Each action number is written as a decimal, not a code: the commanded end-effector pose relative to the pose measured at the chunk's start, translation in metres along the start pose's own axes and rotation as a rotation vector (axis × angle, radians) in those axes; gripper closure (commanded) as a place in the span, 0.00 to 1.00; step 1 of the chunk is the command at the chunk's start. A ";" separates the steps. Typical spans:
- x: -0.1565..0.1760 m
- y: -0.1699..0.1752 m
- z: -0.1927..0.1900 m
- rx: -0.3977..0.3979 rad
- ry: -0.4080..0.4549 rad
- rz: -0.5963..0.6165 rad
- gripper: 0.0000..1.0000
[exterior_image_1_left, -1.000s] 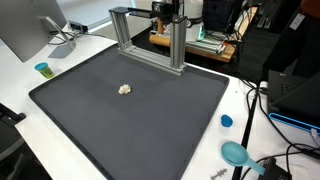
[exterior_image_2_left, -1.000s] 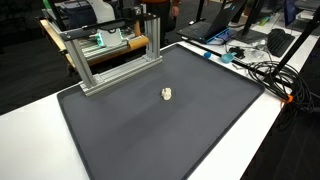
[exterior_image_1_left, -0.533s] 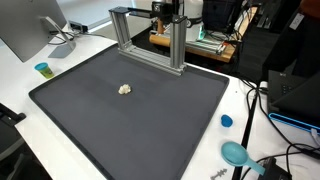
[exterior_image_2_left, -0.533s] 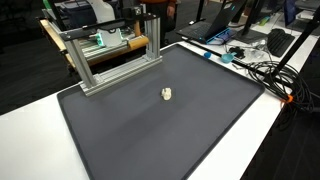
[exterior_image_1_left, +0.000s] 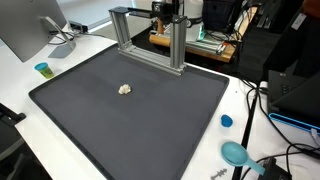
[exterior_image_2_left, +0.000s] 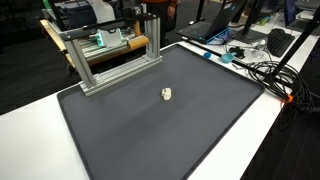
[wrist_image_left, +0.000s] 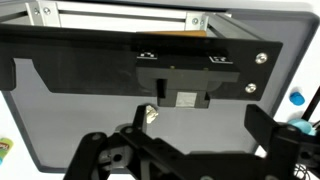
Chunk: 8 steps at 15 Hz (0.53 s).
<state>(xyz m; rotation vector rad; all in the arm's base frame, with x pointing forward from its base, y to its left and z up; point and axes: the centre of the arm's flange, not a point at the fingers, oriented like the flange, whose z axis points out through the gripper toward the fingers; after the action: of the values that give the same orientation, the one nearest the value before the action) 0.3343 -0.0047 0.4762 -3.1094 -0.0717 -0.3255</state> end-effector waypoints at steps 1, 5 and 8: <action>0.000 0.003 0.004 -0.011 0.026 0.013 0.00; 0.000 0.004 0.006 -0.013 0.031 0.016 0.00; 0.000 0.004 0.006 -0.013 0.031 0.016 0.00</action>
<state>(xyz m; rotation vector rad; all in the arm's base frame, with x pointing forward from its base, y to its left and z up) 0.3358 -0.0083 0.4702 -3.1152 -0.0446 -0.3754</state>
